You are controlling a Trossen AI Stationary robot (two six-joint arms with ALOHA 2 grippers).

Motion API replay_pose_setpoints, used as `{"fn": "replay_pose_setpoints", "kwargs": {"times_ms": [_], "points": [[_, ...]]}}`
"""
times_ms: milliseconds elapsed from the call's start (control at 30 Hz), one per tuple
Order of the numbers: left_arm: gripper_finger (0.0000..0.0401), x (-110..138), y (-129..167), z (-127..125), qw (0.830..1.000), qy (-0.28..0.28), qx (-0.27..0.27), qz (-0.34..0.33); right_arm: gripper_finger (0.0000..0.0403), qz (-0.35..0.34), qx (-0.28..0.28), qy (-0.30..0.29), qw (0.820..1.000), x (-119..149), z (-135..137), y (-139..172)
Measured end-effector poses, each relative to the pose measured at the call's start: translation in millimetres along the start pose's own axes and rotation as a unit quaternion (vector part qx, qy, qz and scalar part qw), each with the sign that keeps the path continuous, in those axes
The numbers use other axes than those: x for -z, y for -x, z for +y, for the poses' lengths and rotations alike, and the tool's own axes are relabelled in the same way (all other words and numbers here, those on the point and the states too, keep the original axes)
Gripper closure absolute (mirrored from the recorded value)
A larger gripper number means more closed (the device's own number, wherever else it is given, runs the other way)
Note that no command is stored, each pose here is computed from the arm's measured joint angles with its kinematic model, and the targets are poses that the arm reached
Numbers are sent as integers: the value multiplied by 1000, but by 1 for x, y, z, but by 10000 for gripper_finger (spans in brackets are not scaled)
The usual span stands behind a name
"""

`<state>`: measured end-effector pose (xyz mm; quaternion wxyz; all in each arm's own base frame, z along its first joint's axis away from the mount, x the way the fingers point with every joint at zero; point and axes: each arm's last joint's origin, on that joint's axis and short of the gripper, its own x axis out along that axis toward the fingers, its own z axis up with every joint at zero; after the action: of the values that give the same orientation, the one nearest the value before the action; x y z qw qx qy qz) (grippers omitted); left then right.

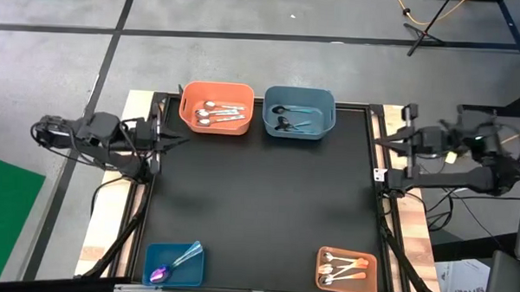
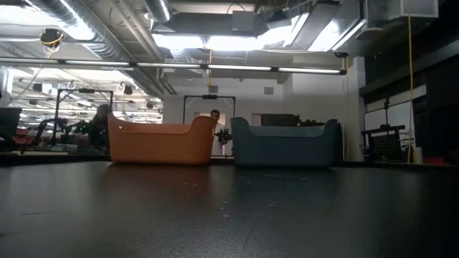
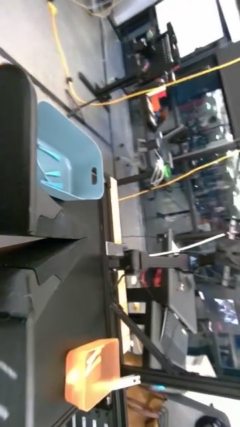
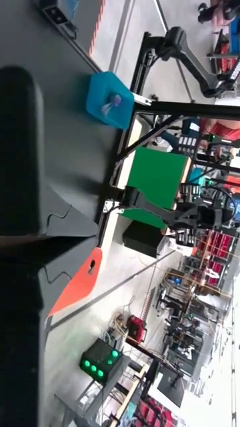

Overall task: Sort silverware by color (type)
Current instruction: Return to Home Position

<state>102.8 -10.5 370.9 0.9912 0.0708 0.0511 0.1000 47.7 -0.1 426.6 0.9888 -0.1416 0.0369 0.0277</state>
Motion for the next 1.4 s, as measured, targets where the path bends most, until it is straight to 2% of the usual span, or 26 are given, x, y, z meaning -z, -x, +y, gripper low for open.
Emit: {"fn": "replay_pose_setpoints", "kwargs": {"times_ms": [333, 600, 933, 1167, 1400], "points": [[401, 53, 5, -5, 998, 1, 16, -65, 402, -16, -34, 1, 999, 55, 17, -13], [401, 89, 6, -9, 994, -10, 7, -107, 402, -68, -21, -3, 997, 84, 26, -18], [401, 121, 6, -12, 992, -1, 3, -127, 402, -75, -20, -8, 997, 119, 34, -37], [401, 142, -2, -17, 992, -1, -4, -127, 402, -69, -42, -25, 996, 147, 41, -54], [401, 167, -12, -19, 989, 3, -15, -149, 402, -105, -58, -35, 992, 166, 47, -66]]}}
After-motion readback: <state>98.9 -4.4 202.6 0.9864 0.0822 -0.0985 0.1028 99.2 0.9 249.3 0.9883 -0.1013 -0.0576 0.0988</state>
